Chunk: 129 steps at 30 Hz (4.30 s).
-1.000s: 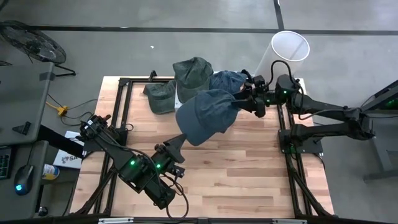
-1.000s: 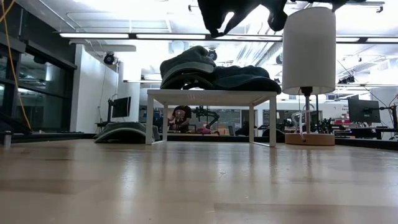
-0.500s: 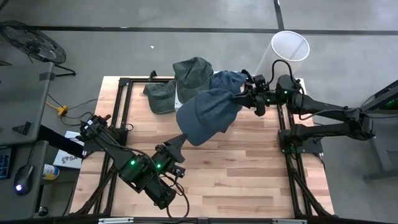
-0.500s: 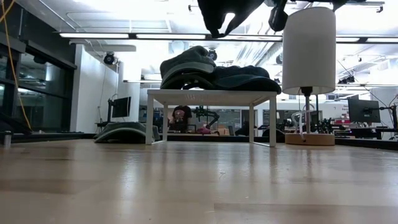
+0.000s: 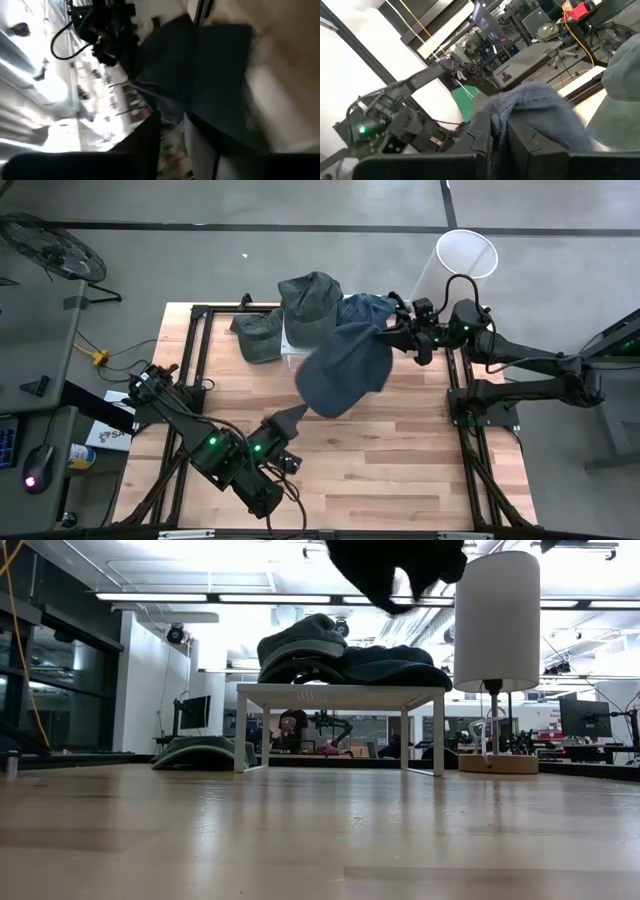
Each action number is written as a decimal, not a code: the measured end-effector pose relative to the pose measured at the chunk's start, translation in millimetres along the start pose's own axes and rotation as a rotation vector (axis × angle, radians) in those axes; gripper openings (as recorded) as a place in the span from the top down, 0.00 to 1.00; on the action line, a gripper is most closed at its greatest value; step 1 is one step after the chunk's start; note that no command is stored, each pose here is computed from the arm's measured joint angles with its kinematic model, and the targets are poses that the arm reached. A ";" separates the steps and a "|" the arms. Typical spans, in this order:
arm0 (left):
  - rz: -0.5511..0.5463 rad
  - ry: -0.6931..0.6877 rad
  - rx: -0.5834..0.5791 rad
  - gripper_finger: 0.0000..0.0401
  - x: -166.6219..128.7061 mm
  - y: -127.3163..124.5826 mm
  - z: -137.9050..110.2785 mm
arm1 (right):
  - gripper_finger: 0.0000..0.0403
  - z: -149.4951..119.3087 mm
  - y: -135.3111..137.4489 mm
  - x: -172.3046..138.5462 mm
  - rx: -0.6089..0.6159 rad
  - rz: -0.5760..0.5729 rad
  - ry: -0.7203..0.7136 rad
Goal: Pick & Place hat
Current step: Stack the dark blue cap on the dark blue cap on the shelf
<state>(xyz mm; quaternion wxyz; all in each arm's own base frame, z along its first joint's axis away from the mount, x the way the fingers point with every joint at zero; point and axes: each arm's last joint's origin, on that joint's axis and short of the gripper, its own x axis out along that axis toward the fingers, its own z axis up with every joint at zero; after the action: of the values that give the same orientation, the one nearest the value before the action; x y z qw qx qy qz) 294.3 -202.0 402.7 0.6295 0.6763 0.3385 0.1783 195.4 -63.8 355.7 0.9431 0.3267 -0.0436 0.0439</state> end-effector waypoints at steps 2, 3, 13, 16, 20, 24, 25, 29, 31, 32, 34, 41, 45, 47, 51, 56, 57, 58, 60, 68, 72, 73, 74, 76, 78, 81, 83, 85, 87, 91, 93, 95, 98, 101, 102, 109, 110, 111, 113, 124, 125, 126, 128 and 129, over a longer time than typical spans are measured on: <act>-0.023 -0.042 -0.098 0.74 -0.8 4.4 1.1 | 0.94 0.3 1.3 -1.5 0.000 0.002 -0.001; -0.029 -0.054 -0.141 0.71 -1.2 6.3 0.9 | 0.94 0.2 1.7 -2.3 0.003 0.000 0.001; -0.028 -0.038 -0.596 0.54 -2.2 9.9 -5.1 | 0.94 12.1 18.3 -4.5 -0.005 -0.004 0.037; -0.059 -0.017 -0.778 0.54 3.1 13.3 -17.8 | 0.94 26.8 34.7 -6.4 -0.048 -0.038 0.074; -0.174 0.010 -0.977 0.54 13.6 18.7 -37.8 | 0.94 49.2 56.0 -10.8 -0.099 -0.097 0.136; -0.279 0.035 -1.113 0.54 24.2 25.6 -55.1 | 0.94 66.8 72.3 -10.8 -0.122 -0.115 0.222; -0.300 0.033 -1.138 0.54 26.4 27.9 -58.4 | 0.94 69.6 74.8 -9.6 -0.119 -0.112 0.254; -0.363 0.004 -1.228 0.54 38.3 40.1 -70.9 | 0.94 76.9 82.3 -1.2 -0.109 -0.076 0.395; -0.413 -0.038 -1.257 0.54 45.7 47.0 -76.0 | 0.94 77.7 85.0 4.7 -0.120 -0.059 0.466; -0.440 -0.066 -1.273 0.54 50.1 51.0 -78.7 | 0.94 77.1 85.7 7.9 -0.129 -0.047 0.506; -0.496 -0.134 -1.297 0.54 58.9 58.3 -83.3 | 0.94 75.2 86.9 15.1 -0.149 -0.034 0.581; -0.611 -0.364 -1.359 0.54 96.6 78.1 -97.0 | 0.94 64.7 93.5 40.1 -0.201 -0.026 0.776; -0.597 -0.389 -1.381 0.54 111.5 82.3 -104.7 | 0.94 62.0 99.8 52.3 -0.249 -0.072 0.818; -0.596 -0.390 -1.388 0.54 115.5 82.7 -106.3 | 0.94 62.6 102.9 56.5 -0.268 -0.105 0.829; -0.587 -0.397 -1.365 0.54 113.1 84.1 -110.2 | 0.94 64.6 107.0 65.0 -0.302 -0.130 0.850; -0.548 -0.409 -1.330 0.54 109.6 87.4 -114.8 | 0.94 68.1 109.1 74.5 -0.300 -0.133 0.871; -0.543 -0.412 -1.319 0.54 109.6 87.6 -115.2 | 0.94 68.4 109.0 76.2 -0.297 -0.136 0.877; -0.535 -0.411 -1.307 0.54 111.1 87.7 -116.5 | 0.94 68.8 109.0 77.8 -0.295 -0.138 0.883; -0.529 -0.408 -1.290 0.54 112.7 87.5 -117.6 | 0.94 69.7 108.9 81.6 -0.293 -0.140 0.888; -0.528 -0.404 -1.304 0.54 130.0 89.2 -132.5 | 0.94 65.9 112.6 95.2 -0.319 -0.109 0.905; -0.571 -0.473 -1.323 0.54 138.8 92.0 -140.0 | 0.94 62.5 113.8 99.1 -0.345 -0.108 0.905; -0.587 -0.498 -1.325 0.54 140.2 92.7 -141.3 | 0.94 62.0 114.3 99.5 -0.355 -0.118 0.902; -0.605 -0.527 -1.326 0.54 141.1 93.6 -142.0 | 0.94 61.5 114.6 99.8 -0.361 -0.124 0.901; -0.629 -0.560 -1.325 0.54 142.3 94.1 -143.1 | 0.94 60.8 115.8 100.2 -0.367 -0.123 0.899; -0.650 -0.572 -1.311 0.54 145.4 92.1 -139.7 | 0.94 60.2 117.4 101.3 -0.383 -0.133 0.887; -0.675 -0.586 -1.274 0.54 147.9 88.9 -136.3 | 0.94 59.7 118.9 102.3 -0.401 -0.144 0.874; -0.674 -0.602 -1.258 0.54 153.8 87.4 -129.6 | 0.94 58.7 120.8 103.1 -0.415 -0.142 0.867; -0.694 -0.580 -1.241 0.54 157.2 82.5 -126.9 | 0.94 57.4 121.9 103.8 -0.431 -0.153 0.864; -0.691 -0.558 -1.230 0.54 163.3 78.6 -121.8 | 0.94 56.3 122.8 103.7 -0.430 -0.159 0.865; -0.670 -0.527 -1.201 0.54 165.5 76.3 -121.4 | 0.94 53.8 126.1 104.0 -0.428 -0.147 0.870; -0.681 -0.528 -1.178 0.54 165.8 74.7 -120.8 | 0.94 53.5 126.7 104.1 -0.428 -0.144 0.870; -0.708 -0.533 -1.161 0.54 167.5 71.8 -118.5 | 0.94 54.0 127.2 104.9 -0.429 -0.140 0.860; -0.748 -0.531 -1.145 0.54 172.5 66.2 -113.0 | 0.94 55.0 127.7 106.3 -0.433 -0.133 0.843; -0.771 -0.515 -1.134 0.54 175.3 61.9 -110.4 | 0.94 55.2 127.9 106.6 -0.436 -0.127 0.840; -0.772 -0.514 -1.133 0.54 177.3 60.8 -108.6 | 0.94 55.3 127.9 106.7 -0.437 -0.128 0.838; -0.781 -0.504 -1.131 0.68 179.0 58.8 -107.2 | 0.94 55.8 128.1 106.1 -0.443 -0.132 0.836; -0.781 -0.504 -1.131 0.72 179.0 58.8 -107.2 | 0.94 55.9 128.2 105.9 -0.443 -0.132 0.835; -0.782 -0.502 -1.131 0.77 179.0 58.7 -107.2 | 0.94 55.9 128.1 105.9 -0.444 -0.134 0.835; -0.781 -0.498 -1.134 0.88 179.0 58.6 -107.3 | 0.94 56.1 127.8 105.9 -0.450 -0.147 0.830; -0.792 -0.482 -1.128 0.99 178.6 56.9 -107.7 | 0.94 56.6 127.1 105.8 -0.408 -0.197 0.815; -0.794 -0.481 -1.127 0.99 178.6 56.8 -107.7 | 0.92 56.8 126.8 105.8 -0.407 -0.212 0.810; -0.795 -0.480 -1.127 0.99 178.6 56.6 -107.7 | 0.90 57.0 126.5 105.8 -0.398 -0.228 0.804; -0.800 -0.476 -1.125 0.99 178.1 56.2 -108.2 | 0.85 57.1 126.4 105.8 -0.374 -0.245 0.798; -0.803 -0.472 -1.126 1.00 176.7 56.6 -109.5 | 0.83 57.1 126.4 105.9 -0.362 -0.249 0.795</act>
<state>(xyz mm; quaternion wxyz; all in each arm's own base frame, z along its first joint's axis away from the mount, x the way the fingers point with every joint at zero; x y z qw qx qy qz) 359.4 -0.3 440.7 0.9549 0.0943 0.2728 -0.0700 283.3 5.5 489.6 0.9266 0.1170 0.3547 0.0438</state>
